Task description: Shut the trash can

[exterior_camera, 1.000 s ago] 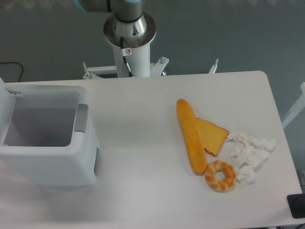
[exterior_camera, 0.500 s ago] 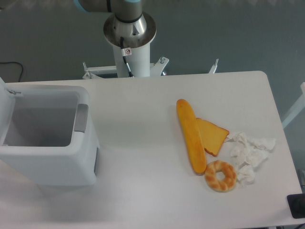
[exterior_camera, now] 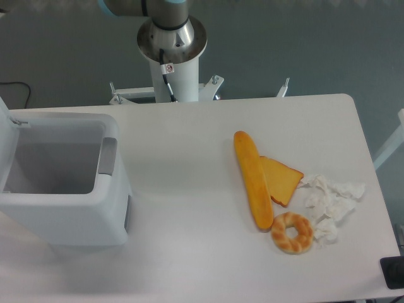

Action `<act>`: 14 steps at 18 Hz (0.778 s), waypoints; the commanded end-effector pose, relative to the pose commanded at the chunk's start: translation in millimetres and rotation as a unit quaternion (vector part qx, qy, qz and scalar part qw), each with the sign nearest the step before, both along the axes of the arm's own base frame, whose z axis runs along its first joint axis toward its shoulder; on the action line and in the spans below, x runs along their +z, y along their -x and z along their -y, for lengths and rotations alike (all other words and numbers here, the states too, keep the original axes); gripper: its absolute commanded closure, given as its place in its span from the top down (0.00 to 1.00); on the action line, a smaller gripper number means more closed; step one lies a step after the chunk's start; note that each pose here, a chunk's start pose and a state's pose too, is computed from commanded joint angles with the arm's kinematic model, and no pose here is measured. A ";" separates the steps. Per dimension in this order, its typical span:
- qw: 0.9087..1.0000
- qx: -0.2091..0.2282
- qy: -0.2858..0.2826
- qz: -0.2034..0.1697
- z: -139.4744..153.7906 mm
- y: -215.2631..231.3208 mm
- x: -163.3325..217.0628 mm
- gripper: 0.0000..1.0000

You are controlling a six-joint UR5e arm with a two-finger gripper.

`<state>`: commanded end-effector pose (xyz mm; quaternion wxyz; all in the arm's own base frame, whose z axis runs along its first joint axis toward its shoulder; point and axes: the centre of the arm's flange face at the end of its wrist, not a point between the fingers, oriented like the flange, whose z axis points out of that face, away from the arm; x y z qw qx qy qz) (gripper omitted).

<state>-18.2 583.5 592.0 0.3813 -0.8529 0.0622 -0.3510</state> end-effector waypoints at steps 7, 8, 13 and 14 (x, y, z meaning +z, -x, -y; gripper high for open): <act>0.999 0.032 0.021 -0.029 1.0 16.7 -12.5 1.00; 0.999 0.036 0.020 -0.030 1.8 20.1 -11.8 1.00; 0.998 0.055 0.016 -0.033 7.8 41.3 -6.8 1.00; 0.997 0.060 0.017 -0.033 8.3 46.7 -7.7 1.00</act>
